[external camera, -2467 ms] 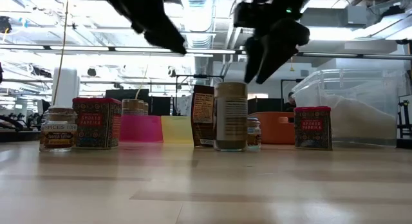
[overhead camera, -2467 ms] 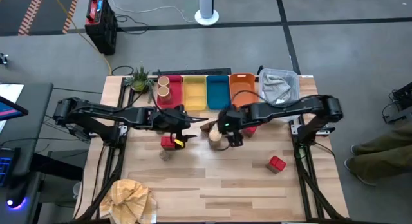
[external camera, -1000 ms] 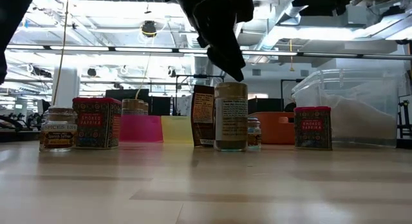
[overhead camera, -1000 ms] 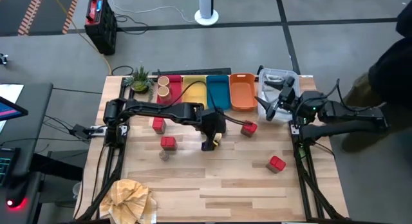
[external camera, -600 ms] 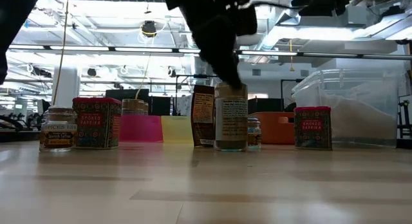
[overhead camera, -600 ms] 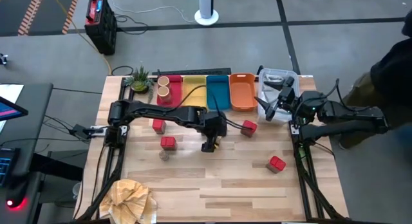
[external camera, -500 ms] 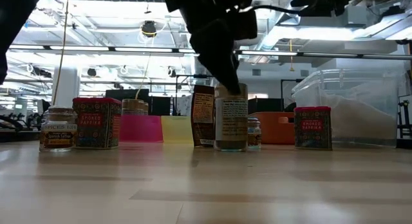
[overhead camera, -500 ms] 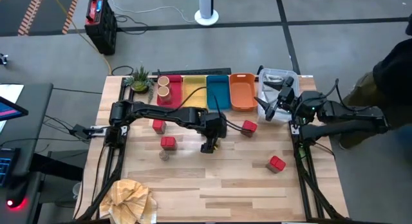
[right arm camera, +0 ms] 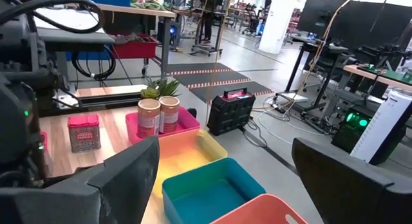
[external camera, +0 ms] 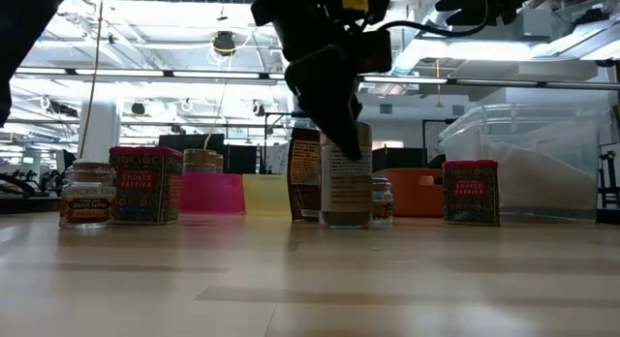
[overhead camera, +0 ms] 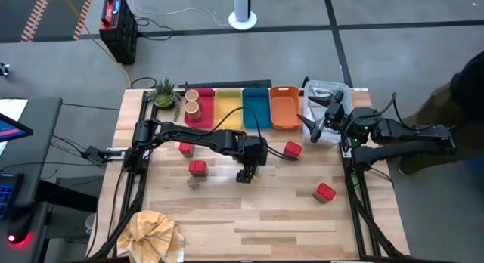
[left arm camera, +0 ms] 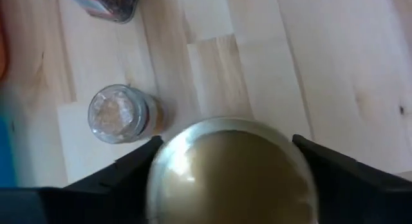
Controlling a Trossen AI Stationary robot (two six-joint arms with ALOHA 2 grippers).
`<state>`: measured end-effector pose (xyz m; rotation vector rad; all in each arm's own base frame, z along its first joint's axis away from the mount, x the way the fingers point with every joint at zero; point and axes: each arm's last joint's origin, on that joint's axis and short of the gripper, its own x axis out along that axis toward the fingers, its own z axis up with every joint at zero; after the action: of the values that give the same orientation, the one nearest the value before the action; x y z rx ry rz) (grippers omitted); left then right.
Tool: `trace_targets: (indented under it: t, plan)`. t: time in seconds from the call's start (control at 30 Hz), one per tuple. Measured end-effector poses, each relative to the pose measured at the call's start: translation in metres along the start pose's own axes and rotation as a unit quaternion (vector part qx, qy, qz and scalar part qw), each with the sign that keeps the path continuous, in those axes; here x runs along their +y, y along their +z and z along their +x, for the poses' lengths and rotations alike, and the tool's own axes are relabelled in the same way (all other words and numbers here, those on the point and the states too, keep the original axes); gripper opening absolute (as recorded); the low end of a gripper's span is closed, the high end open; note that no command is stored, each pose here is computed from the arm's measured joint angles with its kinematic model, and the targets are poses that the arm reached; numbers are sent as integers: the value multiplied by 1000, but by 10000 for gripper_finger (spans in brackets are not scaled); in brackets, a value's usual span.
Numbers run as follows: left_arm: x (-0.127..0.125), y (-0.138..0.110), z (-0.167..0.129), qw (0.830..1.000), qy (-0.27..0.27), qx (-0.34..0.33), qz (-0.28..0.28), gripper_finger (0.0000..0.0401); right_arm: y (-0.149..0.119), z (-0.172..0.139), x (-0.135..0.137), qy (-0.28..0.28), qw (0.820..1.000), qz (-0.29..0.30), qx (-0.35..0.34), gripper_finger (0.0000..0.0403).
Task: Sort spices by type
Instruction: Put the gold spice bottle into the red bin
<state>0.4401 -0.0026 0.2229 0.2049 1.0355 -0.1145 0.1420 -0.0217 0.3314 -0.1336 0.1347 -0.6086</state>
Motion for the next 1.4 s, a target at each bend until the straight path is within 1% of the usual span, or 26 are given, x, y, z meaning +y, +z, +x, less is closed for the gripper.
trace_targets:
  t: [0.1, 0.3, 0.37, 0.47, 0.53, 0.67, 0.73, 0.8, 0.97, 1.1, 1.2, 1.3, 1.4]
  plan:
    - [0, -1, -1, 1000, -2, 4, -6, 264, 0, 0, 0, -1, 1000, -2, 0, 384]
    - [3, -4, -13, 1000, -4, 16, -24, 263, 0, 0, 0, -1, 1000, -2, 0, 384]
    - [3, -2, -24, 1000, -1, 4, -29, 263, 0, 0, 0, -1, 1000, 1, 0, 384]
    - [1, 3, -49, 999, 3, -25, -32, 263, -1, 1, 1, 0, 1000, 0, 3, 384]
    - [1, 6, -65, 998, 21, -44, -31, 263, -1, 2, 1, 0, 1000, -1, 5, 384]
    - [5, 7, -95, 993, 93, -65, -14, 263, -1, 4, 3, 0, 1000, 0, 3, 384]
    - [13, 6, -106, 989, 133, -70, -14, 263, 0, 5, 4, 0, 1000, 0, 2, 384]
    - [23, 3, -115, 985, 158, -69, -23, 263, 0, 6, 5, 3, 1000, 1, 0, 384]
    - [49, -5, -133, 978, 188, -77, -54, 263, 0, 6, 9, 12, 1000, -2, 2, 384]
    - [69, -12, -135, 973, 204, -72, -76, 263, 0, 6, 9, 14, 1000, -6, 2, 384]
    - [84, -21, -136, 970, 223, -51, -87, 263, 0, 6, 9, 14, 1000, -12, 2, 384]
    - [103, -34, -139, 958, 264, -14, -107, 263, 0, 6, 9, 14, 1000, -14, 2, 384]
    - [123, -49, -143, 948, 287, 19, -137, 263, 0, 6, 9, 14, 1000, -13, 1, 384]
